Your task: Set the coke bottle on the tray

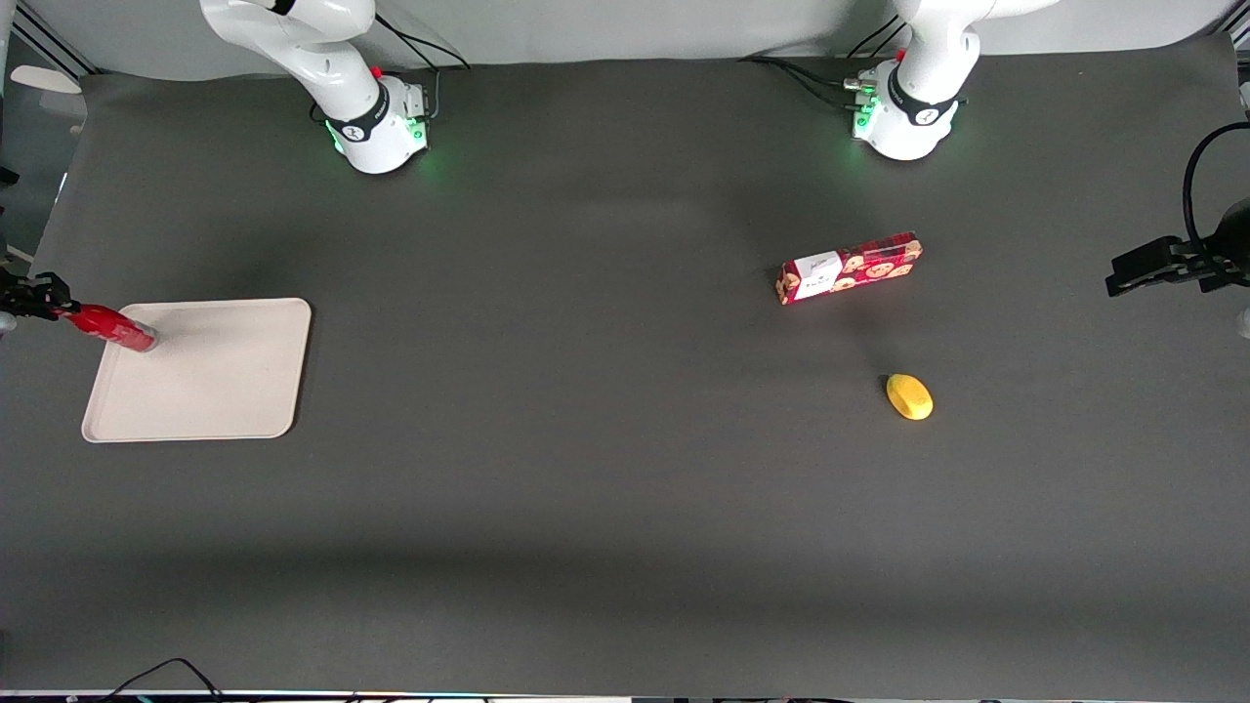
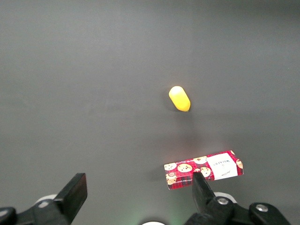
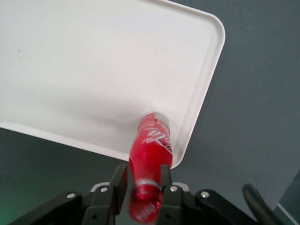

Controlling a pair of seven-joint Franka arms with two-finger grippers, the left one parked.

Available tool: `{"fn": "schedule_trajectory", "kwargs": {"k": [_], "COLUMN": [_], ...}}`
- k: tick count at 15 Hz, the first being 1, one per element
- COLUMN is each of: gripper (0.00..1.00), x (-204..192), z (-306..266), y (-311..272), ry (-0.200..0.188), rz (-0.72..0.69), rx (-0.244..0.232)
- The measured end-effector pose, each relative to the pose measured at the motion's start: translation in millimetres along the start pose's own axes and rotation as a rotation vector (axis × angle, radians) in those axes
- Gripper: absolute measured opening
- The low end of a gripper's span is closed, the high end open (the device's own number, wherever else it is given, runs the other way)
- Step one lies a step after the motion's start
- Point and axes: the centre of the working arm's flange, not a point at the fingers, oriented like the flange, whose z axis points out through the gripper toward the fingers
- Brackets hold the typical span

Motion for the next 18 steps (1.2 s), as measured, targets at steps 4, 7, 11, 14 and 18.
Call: {"fn": "schedule_trajectory", "kwargs": {"k": [4,7,11,14,18], "gripper": [0.64,0.91,1.00,1.00,1.00], "x": [3,11,37,66,108], "z": [2,-9,-68,-136,-240], "y": [0,-1,-12,-44,-137], "ry": [0.003,0.016,0.030,0.015,0.016], "rz": [0.001,-0.009,-0.050,-0.035,0.070], "rx": [0.002,-0.007,0.034,0.082,0.130]}}
